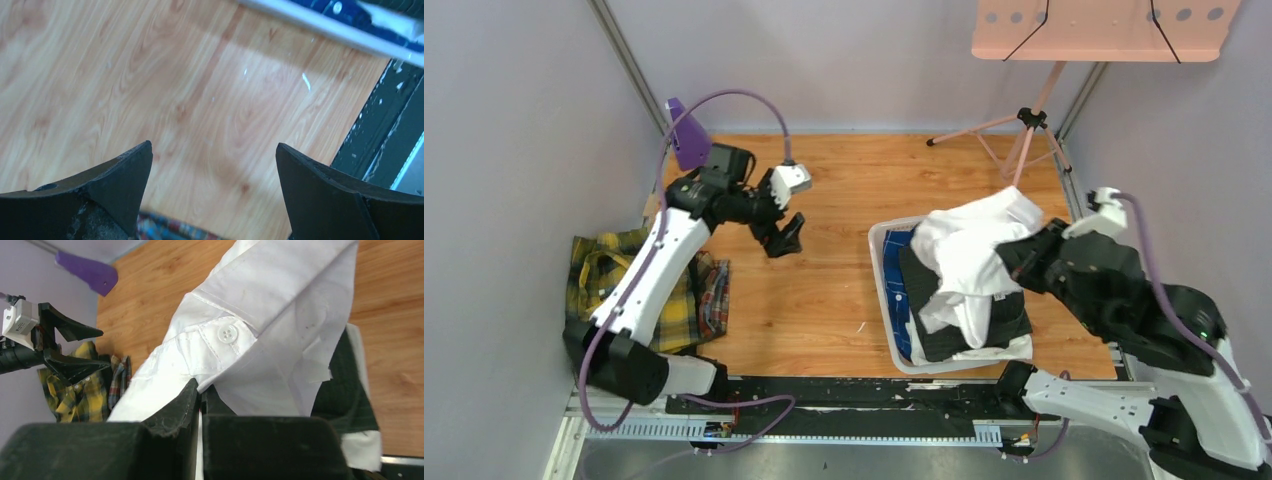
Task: Fold and stack the long sleeve shirts
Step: Pick up the shirt from the bin, then move the bin to the corner of the board.
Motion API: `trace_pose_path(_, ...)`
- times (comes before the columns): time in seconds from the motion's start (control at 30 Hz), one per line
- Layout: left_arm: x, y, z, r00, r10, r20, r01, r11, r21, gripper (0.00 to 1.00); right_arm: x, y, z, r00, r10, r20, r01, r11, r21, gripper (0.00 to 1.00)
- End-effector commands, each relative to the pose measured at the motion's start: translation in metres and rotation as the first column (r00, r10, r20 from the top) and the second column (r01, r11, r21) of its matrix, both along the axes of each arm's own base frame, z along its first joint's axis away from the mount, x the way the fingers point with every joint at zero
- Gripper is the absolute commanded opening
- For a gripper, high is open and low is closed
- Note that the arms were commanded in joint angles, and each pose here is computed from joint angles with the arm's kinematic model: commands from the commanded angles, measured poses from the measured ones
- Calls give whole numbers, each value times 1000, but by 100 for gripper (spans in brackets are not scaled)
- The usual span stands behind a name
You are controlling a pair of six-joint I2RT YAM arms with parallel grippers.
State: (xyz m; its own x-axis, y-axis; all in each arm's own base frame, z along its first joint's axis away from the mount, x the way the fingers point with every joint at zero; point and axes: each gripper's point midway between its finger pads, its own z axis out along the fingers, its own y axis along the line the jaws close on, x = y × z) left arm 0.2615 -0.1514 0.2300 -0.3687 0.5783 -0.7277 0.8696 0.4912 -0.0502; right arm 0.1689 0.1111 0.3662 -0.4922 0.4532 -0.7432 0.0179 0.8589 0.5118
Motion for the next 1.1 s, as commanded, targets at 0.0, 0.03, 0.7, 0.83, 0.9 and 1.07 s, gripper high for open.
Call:
trace_pose_path(0.0, 45, -62, 21, 998, -28, 48, 32, 996, -84, 100, -19, -66, -17, 982, -187, -12, 186, 981, -58, 0)
trace_pose_path(0.03, 57, -75, 8, 999, -36, 13, 37, 995, -91, 100, -21, -69, -19, 983, -185, -5, 184, 982, -48, 0)
trace_pose_path(0.7, 120, -196, -121, 981, -177, -78, 187, 972, 146, 94, -19, -66, 10, 985, -106, 136, 104, 994, 18, 0)
trace_pose_path(0.83, 153, -146, -135, 998, -29, 47, 10, 930, 367, 52, -14, -47, 9, 989, -49, 140, 46, 999, 20, 0)
trace_pose_path(0.9, 170, -116, -131, 993, 51, 108, -91, 908, 408, 40, -11, -37, 5, 991, -24, 132, 23, 1000, 11, 0)
trace_pose_path(1.07, 207, -25, -115, 951, 223, 215, -298, 848, 438, 43, -5, -13, 0, 991, 38, 131, -41, 999, 22, 0)
